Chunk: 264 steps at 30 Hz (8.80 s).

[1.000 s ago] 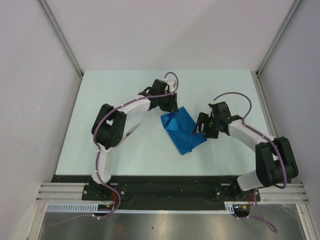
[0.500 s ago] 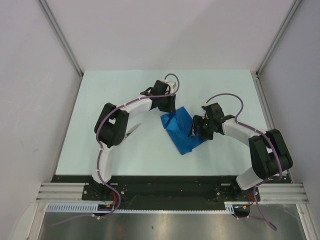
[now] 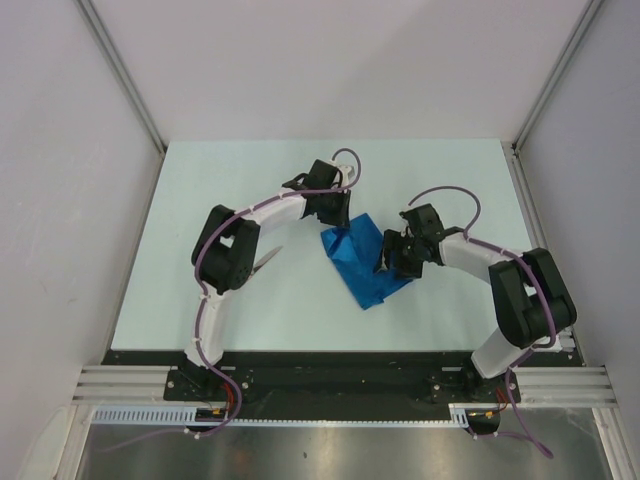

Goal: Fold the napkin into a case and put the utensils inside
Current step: Smooth out the 2/3-rectangle-folded napkin at the center of the board, then pick up the 2/3-rectangle-folded napkin at the center of the board.

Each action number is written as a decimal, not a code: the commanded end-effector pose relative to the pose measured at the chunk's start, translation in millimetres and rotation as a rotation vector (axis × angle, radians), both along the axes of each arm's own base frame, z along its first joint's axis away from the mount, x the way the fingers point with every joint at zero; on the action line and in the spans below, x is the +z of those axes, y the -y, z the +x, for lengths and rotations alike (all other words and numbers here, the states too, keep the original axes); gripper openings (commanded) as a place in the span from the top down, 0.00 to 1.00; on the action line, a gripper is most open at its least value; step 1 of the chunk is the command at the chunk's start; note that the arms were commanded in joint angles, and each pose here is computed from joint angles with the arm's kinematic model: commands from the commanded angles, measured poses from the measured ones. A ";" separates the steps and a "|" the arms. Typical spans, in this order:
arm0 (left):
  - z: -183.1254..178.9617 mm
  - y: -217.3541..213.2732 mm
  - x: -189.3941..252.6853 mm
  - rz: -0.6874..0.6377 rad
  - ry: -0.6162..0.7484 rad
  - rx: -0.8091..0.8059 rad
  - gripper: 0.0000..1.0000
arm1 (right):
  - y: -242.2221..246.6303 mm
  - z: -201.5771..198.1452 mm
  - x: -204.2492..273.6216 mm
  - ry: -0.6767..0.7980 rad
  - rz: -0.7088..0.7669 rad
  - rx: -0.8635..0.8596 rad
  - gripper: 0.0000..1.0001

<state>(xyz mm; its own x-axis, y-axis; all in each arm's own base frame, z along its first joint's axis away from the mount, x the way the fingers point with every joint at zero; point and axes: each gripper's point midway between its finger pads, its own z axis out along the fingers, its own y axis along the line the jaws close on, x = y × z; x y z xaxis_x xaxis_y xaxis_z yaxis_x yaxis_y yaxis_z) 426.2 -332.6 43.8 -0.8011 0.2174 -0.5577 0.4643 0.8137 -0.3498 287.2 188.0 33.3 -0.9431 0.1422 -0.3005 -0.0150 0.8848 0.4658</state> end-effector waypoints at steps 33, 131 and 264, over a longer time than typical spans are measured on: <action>22.1 -1.9 26.3 0.043 0.063 0.063 0.93 | -5.1 27.7 4.5 0.029 0.056 -0.023 0.35; 34.2 -25.6 25.9 0.023 0.008 0.152 0.64 | 7.5 -17.5 -12.6 0.023 -0.119 0.068 1.00; -121.2 36.1 106.2 -0.289 -0.054 0.076 0.53 | 53.2 30.8 21.5 0.042 0.037 -0.035 0.31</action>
